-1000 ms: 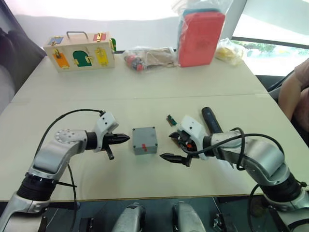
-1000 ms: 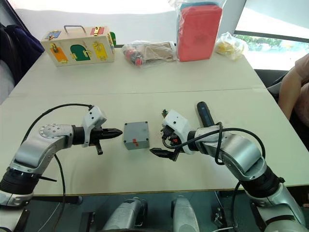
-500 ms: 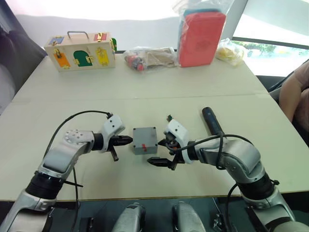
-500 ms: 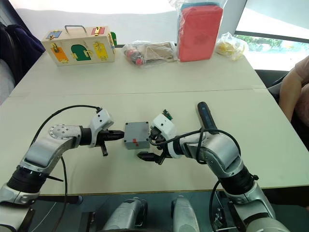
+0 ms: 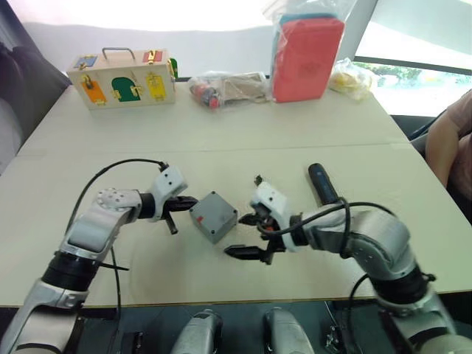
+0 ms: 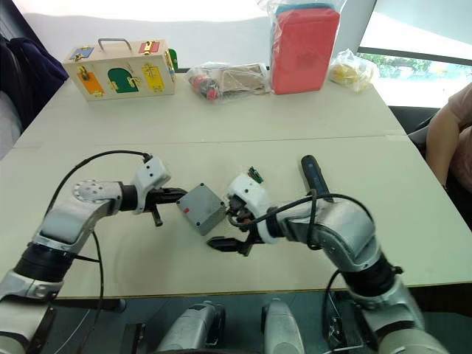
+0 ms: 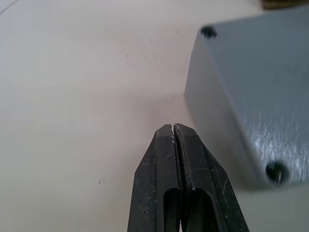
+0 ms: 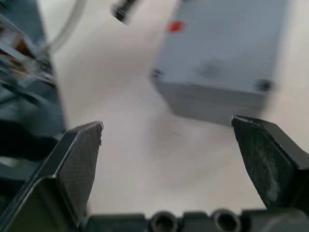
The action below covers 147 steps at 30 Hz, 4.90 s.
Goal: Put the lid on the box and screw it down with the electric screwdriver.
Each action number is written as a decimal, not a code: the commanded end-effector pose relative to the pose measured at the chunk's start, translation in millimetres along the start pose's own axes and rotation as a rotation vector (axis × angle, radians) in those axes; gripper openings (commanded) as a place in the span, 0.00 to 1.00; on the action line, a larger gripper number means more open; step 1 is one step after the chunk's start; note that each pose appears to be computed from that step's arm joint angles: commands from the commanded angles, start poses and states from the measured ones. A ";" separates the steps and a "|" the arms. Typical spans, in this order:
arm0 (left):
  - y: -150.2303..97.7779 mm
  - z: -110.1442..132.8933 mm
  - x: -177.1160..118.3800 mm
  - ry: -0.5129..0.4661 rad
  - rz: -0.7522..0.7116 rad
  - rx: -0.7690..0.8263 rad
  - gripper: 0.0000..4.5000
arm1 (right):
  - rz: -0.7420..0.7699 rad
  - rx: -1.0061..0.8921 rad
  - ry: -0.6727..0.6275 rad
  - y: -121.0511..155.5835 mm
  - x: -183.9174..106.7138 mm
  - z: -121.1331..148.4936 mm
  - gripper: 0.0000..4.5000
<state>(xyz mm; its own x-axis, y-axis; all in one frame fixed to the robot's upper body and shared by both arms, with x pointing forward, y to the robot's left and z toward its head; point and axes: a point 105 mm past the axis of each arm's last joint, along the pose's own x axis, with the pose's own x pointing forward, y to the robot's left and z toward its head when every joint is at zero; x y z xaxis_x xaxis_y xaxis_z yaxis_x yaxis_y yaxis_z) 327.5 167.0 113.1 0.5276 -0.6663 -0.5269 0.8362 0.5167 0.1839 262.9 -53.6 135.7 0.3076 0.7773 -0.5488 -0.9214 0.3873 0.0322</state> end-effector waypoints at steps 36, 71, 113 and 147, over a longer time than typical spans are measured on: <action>-18.1 20.5 -13.2 -0.062 -0.014 -0.019 0.00 | 0.004 -0.150 -0.066 -6.1 -0.9 6.8 1.00; -47.7 72.7 -33.7 -0.203 -0.235 -0.009 0.00 | -0.352 0.064 -0.236 -73.4 -20.6 -27.8 0.39; -26.3 45.2 -42.5 -0.171 -0.139 -0.082 0.00 | -0.137 -0.061 -0.412 -35.8 -3.1 53.6 0.01; -32.1 46.7 -35.5 -0.167 -0.145 -0.080 0.00 | -0.135 -0.016 -0.367 -37.9 17.3 34.2 0.01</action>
<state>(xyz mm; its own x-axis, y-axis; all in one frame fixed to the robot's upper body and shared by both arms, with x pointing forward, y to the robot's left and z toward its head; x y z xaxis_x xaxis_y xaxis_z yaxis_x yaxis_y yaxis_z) 287.2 150.9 155.1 0.4195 -0.8062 -0.4172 0.8889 0.4580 0.0088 313.2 -38.4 141.6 0.4855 0.8364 -0.2544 -0.8664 0.4992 -0.0120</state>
